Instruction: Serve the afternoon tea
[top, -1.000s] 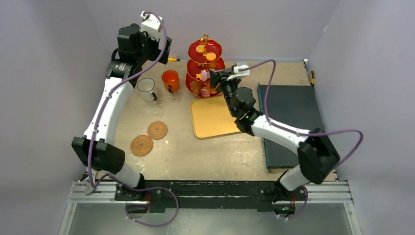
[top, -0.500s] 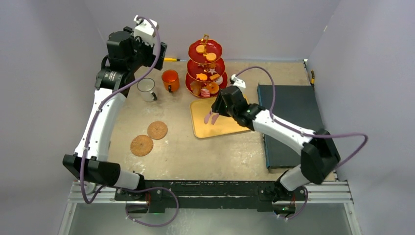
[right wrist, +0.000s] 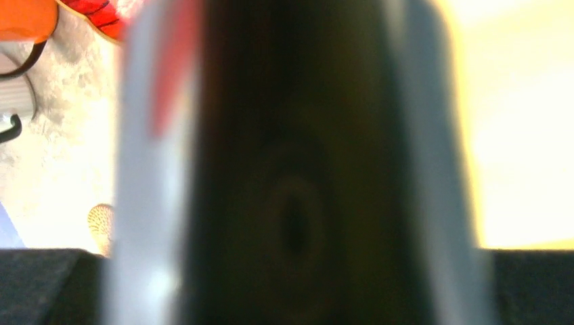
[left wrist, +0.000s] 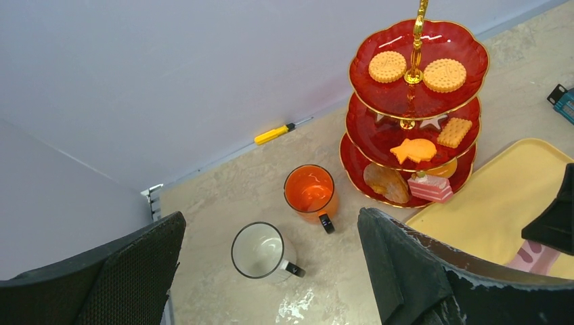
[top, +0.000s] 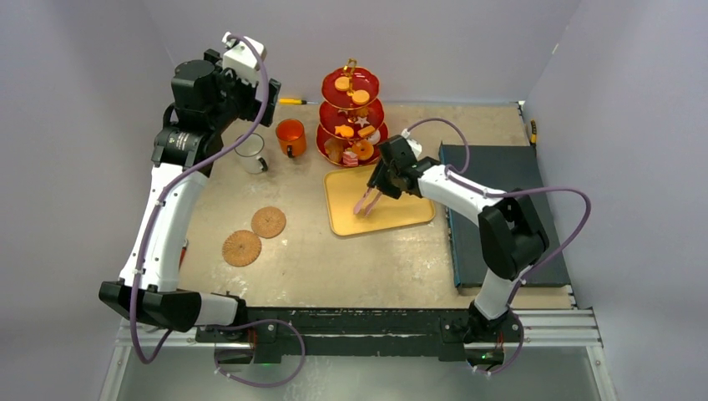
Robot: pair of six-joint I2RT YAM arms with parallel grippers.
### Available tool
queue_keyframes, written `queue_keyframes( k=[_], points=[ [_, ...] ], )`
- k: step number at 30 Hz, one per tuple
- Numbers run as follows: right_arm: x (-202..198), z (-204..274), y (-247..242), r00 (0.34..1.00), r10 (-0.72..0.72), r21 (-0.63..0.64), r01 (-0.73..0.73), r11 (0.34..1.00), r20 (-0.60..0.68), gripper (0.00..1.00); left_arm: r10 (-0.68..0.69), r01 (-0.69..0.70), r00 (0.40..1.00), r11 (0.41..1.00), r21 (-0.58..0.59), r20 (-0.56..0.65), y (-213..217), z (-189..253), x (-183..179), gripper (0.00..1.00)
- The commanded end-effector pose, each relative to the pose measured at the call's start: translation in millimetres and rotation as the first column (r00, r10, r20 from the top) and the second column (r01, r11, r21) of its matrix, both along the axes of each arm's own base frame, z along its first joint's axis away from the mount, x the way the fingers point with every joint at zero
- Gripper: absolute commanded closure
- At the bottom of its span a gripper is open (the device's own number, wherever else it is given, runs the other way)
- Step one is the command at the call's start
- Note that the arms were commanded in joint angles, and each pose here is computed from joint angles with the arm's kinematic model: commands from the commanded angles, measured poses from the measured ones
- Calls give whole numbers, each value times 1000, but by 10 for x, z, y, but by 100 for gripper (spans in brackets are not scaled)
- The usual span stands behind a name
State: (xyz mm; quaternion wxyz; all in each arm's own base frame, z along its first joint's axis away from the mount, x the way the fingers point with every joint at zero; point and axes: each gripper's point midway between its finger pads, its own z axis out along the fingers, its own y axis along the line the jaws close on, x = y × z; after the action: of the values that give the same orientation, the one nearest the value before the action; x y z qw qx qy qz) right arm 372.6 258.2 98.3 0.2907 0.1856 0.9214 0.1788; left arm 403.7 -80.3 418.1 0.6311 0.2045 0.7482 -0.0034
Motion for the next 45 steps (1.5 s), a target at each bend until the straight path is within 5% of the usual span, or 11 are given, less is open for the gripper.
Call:
queue_keyframes(
  k=[1,21,25,34,37,41,45],
  points=[
    [125,-18,-65,996,-79,94,83,992,-46,51,-14,13,999,1000,19,41,42,113,-93,1],
    [410,-494,-253,955,-264,88,277,957,-135,30,-45,45,998,999,16,47,-9,65,-112,0],
    [517,-449,-337,948,-306,47,311,949,-90,16,-44,43,998,999,17,44,-5,51,-112,1],
    [478,11,-309,959,-269,-54,275,960,90,11,-42,41,998,999,14,46,-5,60,-114,1],
    [368,350,-116,951,-195,-105,225,969,240,13,-38,37,999,999,3,37,-6,59,-116,1],
    [159,645,504,898,80,-163,-10,987,432,20,-18,17,1000,1000,-24,-15,-3,-31,-94,1],
    [40,651,1080,830,316,-257,-216,942,460,25,7,-10,998,999,-48,-67,10,-184,-61,1]
  ],
)
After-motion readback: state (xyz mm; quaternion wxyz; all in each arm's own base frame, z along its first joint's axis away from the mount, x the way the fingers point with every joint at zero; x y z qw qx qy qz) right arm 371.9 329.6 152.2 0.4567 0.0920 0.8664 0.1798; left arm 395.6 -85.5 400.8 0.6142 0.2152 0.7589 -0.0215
